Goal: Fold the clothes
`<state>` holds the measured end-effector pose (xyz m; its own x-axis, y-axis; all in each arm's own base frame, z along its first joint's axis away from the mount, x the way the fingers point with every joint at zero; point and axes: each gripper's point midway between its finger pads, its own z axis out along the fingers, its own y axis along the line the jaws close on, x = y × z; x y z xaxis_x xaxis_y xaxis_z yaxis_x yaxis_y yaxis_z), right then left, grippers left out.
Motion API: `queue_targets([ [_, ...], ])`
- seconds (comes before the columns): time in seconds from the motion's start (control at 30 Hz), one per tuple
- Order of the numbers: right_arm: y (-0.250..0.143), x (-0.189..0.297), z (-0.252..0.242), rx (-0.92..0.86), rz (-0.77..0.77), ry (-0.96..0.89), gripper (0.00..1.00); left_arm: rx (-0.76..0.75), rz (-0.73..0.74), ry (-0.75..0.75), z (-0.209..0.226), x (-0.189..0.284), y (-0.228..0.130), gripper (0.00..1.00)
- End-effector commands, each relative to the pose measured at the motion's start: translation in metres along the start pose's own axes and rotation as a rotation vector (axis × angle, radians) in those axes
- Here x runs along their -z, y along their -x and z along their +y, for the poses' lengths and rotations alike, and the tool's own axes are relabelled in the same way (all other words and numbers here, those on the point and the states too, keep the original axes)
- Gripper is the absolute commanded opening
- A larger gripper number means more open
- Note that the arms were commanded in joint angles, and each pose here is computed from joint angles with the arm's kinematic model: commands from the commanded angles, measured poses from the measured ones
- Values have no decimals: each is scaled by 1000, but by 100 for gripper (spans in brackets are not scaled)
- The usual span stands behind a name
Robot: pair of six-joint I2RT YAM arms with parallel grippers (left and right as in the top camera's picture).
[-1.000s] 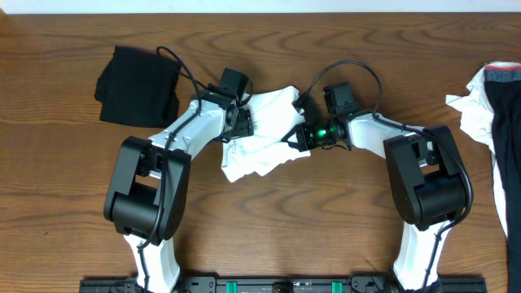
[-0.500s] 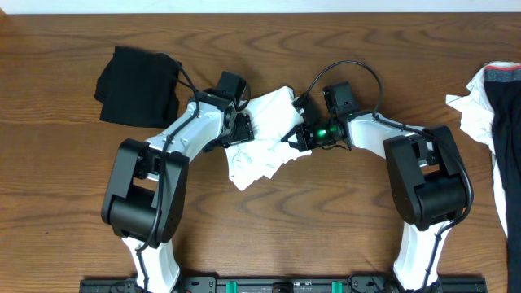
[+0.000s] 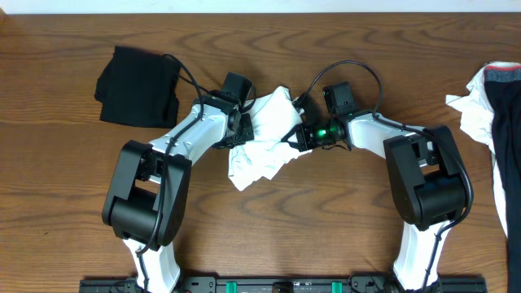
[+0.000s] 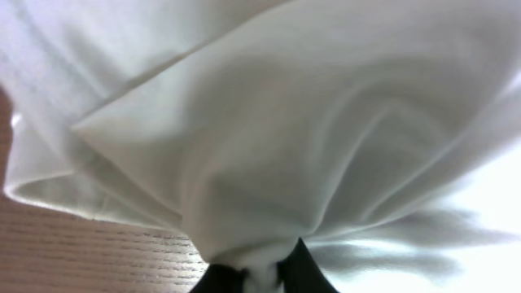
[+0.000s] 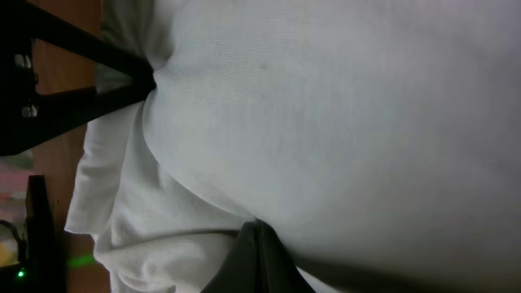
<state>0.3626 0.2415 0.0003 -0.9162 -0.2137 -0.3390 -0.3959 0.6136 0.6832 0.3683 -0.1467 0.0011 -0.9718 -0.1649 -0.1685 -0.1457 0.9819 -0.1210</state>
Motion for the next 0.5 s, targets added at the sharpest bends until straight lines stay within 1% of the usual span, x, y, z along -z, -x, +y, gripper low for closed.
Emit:
queue_targets([
  [0.0,-4,-1,-20,9,8,-111,2,-78,85,168,41,-27,-27,6],
  [0.1,12,15,-12,28,-35,-118,3,-123,56,169,39,-21,-17,6],
  [0.2,44,59,7,66,-152,-147,8,-145,-4,152,32,-4,-1,6],
  [0.23,52,75,9,64,-192,-179,11,-148,-31,145,29,5,5,6],
  [0.27,60,95,9,57,-235,-228,17,-151,-55,134,26,13,9,6],
  [0.3,65,113,9,49,-271,-276,29,-162,-86,120,23,23,15,6],
  [0.33,68,134,7,42,-305,-333,45,-176,-117,106,20,33,20,6],
  [0.37,69,152,6,32,-331,-385,75,-189,-157,88,15,45,27,6],
  [0.4,68,170,4,18,-354,-440,99,-186,-197,71,12,56,33,6],
  [0.47,66,197,-1,-2,-390,-523,99,-181,-278,33,4,78,46,6],
])
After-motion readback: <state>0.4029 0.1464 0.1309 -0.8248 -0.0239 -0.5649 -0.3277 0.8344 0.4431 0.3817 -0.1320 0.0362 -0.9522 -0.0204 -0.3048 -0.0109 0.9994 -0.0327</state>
